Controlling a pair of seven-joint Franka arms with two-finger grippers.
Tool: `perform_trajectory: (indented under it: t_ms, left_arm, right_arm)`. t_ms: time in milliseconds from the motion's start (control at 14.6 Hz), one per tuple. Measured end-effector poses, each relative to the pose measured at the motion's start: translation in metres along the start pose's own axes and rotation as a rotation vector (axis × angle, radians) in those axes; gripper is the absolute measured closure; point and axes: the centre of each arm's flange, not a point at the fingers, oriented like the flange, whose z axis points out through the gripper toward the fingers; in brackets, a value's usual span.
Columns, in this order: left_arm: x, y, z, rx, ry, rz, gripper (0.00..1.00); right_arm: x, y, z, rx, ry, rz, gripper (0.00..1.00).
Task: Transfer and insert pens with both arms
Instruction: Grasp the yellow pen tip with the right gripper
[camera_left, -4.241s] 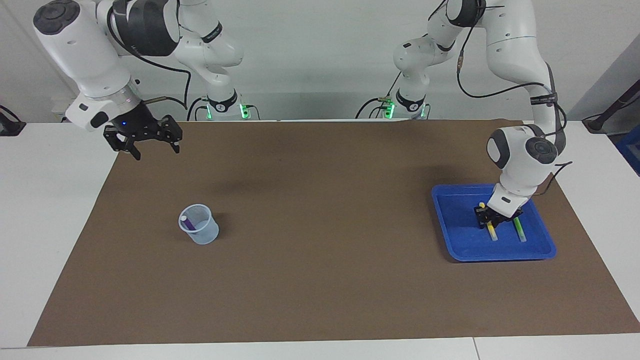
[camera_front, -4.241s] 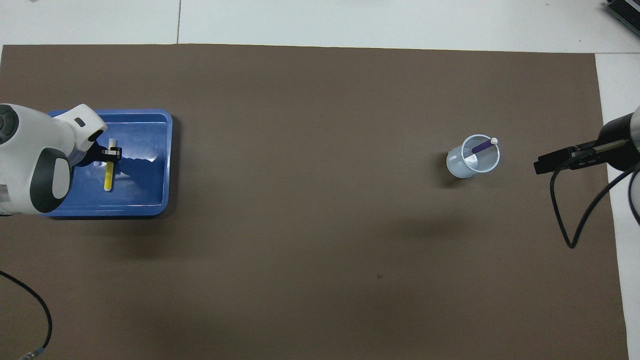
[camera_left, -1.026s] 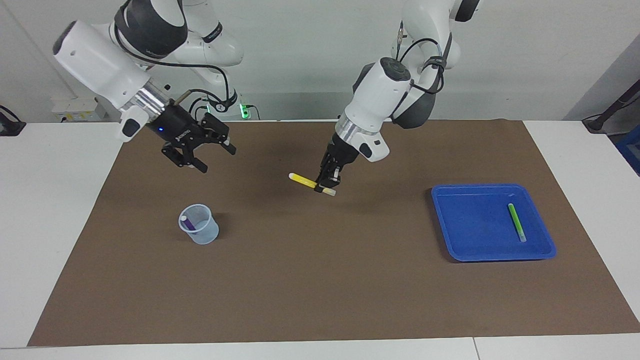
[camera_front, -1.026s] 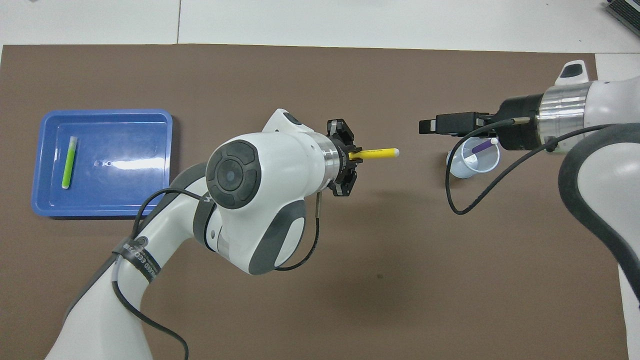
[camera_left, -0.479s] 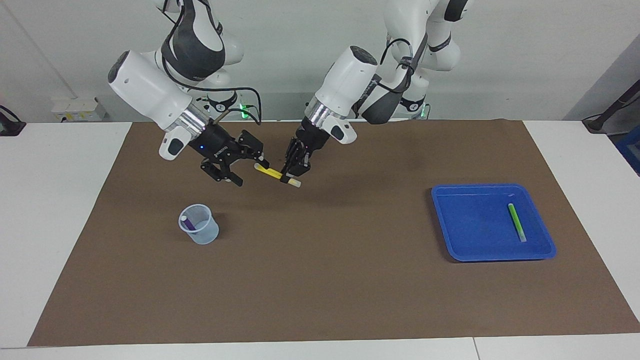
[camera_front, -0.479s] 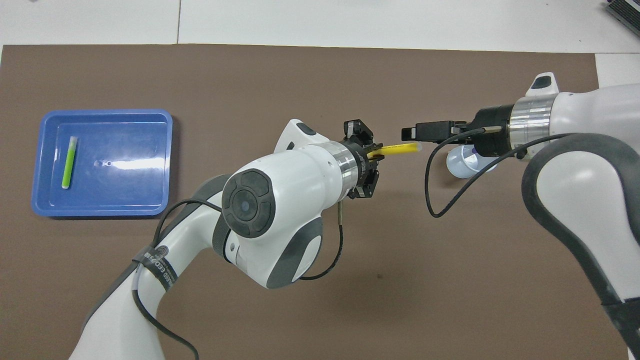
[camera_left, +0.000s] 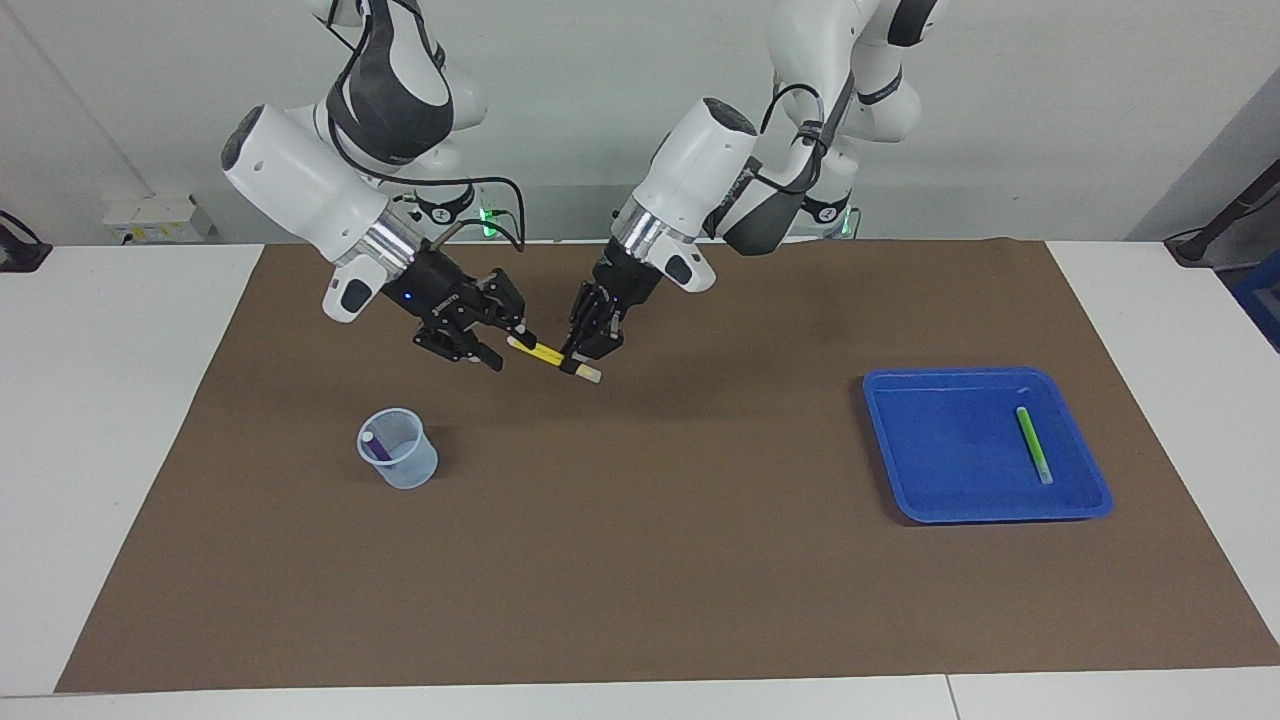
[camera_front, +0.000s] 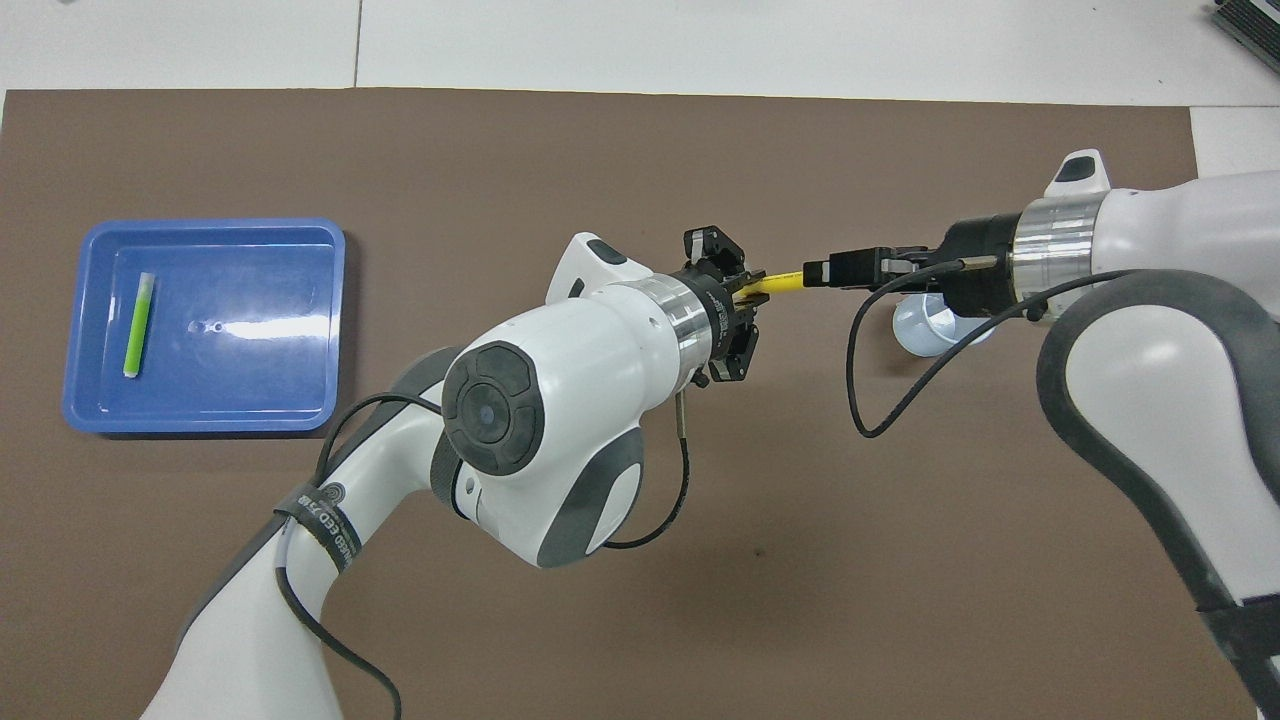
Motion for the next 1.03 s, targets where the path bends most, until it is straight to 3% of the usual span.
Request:
perform_trajectory:
  t_ms: [479, 1026]
  left_arm:
    - [-0.003, 0.001, -0.002, -0.020, -0.016, 0.002, 0.82]
    - [-0.001, 0.000, 0.001, -0.019, -0.015, 0.000, 0.82]
  right_arm:
    - [0.000, -0.015, 0.007, -0.002, 0.028, -0.012, 0.46]
    - [0.003, -0.019, 0.004, -0.001, 0.041, -0.013, 0.59]
